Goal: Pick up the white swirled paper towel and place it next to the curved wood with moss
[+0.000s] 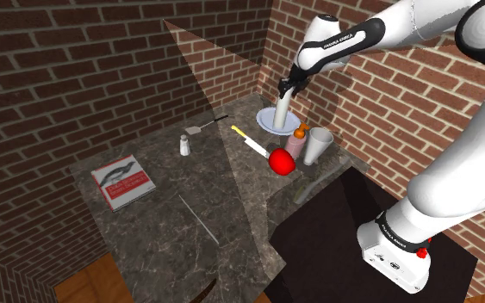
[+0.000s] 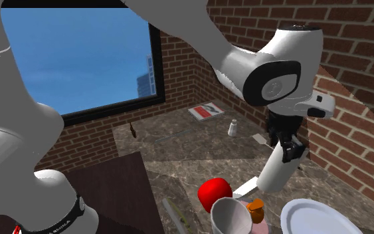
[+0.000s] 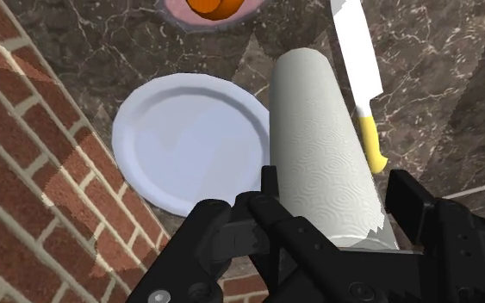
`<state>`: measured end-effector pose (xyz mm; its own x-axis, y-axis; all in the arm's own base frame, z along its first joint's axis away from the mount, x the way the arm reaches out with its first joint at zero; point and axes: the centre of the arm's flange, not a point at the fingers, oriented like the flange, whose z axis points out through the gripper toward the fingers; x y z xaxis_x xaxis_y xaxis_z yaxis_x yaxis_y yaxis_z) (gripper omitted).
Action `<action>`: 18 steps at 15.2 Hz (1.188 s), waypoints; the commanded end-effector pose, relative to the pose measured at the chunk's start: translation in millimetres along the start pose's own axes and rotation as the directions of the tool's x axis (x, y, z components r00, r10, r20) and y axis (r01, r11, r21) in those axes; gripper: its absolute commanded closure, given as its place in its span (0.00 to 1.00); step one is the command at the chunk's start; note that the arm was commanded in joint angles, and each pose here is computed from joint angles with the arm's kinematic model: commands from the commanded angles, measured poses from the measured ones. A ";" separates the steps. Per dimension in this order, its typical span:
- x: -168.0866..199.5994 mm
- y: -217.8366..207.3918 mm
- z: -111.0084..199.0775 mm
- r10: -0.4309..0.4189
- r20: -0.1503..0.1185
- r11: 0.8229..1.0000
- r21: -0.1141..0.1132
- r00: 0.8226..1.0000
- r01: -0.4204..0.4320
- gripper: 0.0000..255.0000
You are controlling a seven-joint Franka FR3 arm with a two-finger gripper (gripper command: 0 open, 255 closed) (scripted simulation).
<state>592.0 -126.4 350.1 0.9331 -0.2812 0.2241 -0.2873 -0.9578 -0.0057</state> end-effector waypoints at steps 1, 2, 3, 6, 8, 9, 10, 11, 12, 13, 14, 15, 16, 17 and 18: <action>-2.7 0.0 11.4 0.000 -0.001 1.000 0.000 1.000 0.000 1.00; -3.9 0.0 16.5 0.000 -0.001 1.000 0.000 1.000 0.000 1.00; -5.1 0.1 21.7 0.000 -0.001 1.000 0.000 1.000 0.000 1.00; -8.7 0.2 37.1 0.000 -0.001 1.000 0.000 1.000 0.000 1.00; -11.0 0.2 47.4 0.000 -0.001 1.000 0.000 1.000 0.000 1.00; -12.2 0.3 52.6 0.000 -0.001 1.000 0.000 1.000 0.000 1.00; -13.4 0.3 57.7 0.000 -0.001 1.000 0.000 1.000 0.000 1.00; -14.6 0.3 62.9 0.000 -0.001 1.000 0.000 1.000 0.000 1.00; -15.8 0.3 68.0 0.000 -0.001 1.000 0.000 1.000 0.000 1.00; -16.9 0.4 73.2 0.000 -0.001 1.000 0.000 1.000 0.000 1.00; -18.1 0.4 78.3 0.000 -0.001 1.000 0.000 1.000 0.000 1.00; -19.3 0.4 83.5 0.000 -0.001 1.000 0.000 1.000 0.000 1.00; -20.5 0.5 88.6 0.000 -0.001 1.000 0.000 1.000 0.000 1.00; -21.7 0.5 93.8 0.000 -0.001 1.000 0.000 1.000 0.000 1.00; -22.9 0.5 98.9 0.000 -0.001 1.000 0.000 1.000 0.000 1.00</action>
<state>590.8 -126.3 255.0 0.9331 -0.2813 0.2240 -0.2874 -0.9578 -0.0056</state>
